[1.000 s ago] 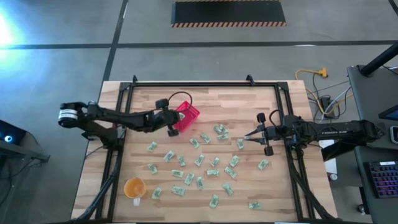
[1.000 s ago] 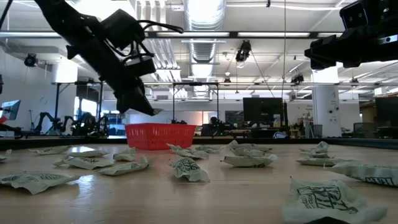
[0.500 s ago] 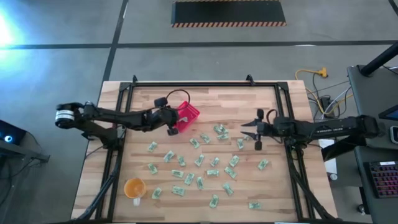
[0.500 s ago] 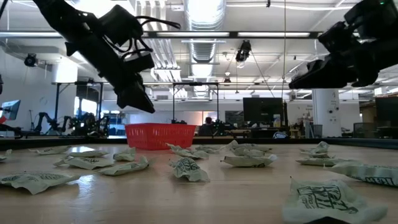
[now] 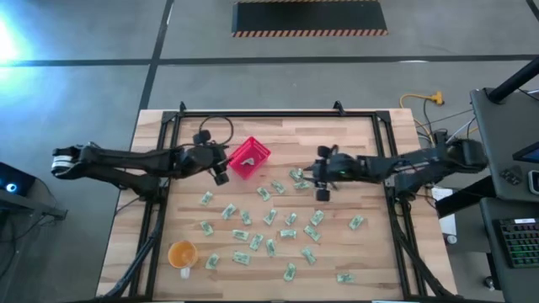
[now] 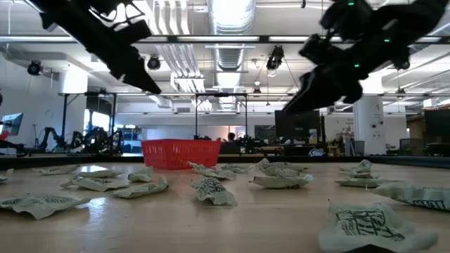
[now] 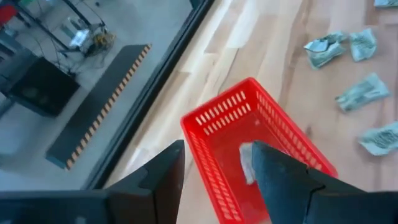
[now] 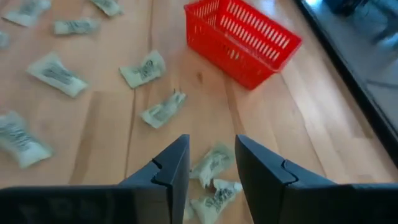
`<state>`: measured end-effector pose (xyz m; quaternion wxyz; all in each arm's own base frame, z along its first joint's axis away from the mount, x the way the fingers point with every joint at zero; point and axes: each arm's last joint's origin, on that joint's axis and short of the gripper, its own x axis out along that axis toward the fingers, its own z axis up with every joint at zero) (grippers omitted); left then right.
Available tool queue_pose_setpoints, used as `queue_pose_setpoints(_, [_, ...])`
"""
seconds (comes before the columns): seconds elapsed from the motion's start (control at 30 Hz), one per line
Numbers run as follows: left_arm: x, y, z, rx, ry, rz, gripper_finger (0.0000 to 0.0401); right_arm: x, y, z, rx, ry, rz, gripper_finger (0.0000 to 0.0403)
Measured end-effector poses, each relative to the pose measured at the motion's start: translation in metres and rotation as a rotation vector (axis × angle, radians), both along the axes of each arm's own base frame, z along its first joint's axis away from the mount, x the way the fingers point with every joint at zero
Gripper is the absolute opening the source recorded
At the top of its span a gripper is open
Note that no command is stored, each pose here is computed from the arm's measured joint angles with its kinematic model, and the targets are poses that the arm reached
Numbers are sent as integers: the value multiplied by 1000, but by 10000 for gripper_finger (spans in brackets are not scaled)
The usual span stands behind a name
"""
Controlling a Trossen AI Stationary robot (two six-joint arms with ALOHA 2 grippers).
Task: Pick and place Stevia / Truvia into bins
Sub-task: Put the white stevia packet into the red bin
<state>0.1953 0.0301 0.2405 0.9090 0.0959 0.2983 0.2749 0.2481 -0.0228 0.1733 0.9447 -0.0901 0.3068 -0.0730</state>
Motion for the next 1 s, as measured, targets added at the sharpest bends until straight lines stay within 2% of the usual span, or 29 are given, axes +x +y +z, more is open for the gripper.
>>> queue_pose_setpoints(0.17, [-18,-6,1,-64,-6,20,171,30,-18,-8,48,194,-79,111])
queue_pose_setpoints(0.3, [-25,-9,-2,-79,-15,10,171,47,-34,-19,71,251,-126,117])
queue_pose_setpoints(0.4, [-28,-9,-1,-83,-24,10,171,55,-42,-28,122,278,-99,124])
queue_pose_setpoints(0.6, [-29,-9,-1,-83,-33,10,171,56,-53,-41,220,305,-64,146])
queue_pose_setpoints(0.8, [-27,-9,-4,-83,-13,11,171,56,-55,-43,226,306,-75,165])
queue_pose_setpoints(1.0, [-25,-9,-6,-84,4,11,171,58,-56,-50,227,309,-75,162])
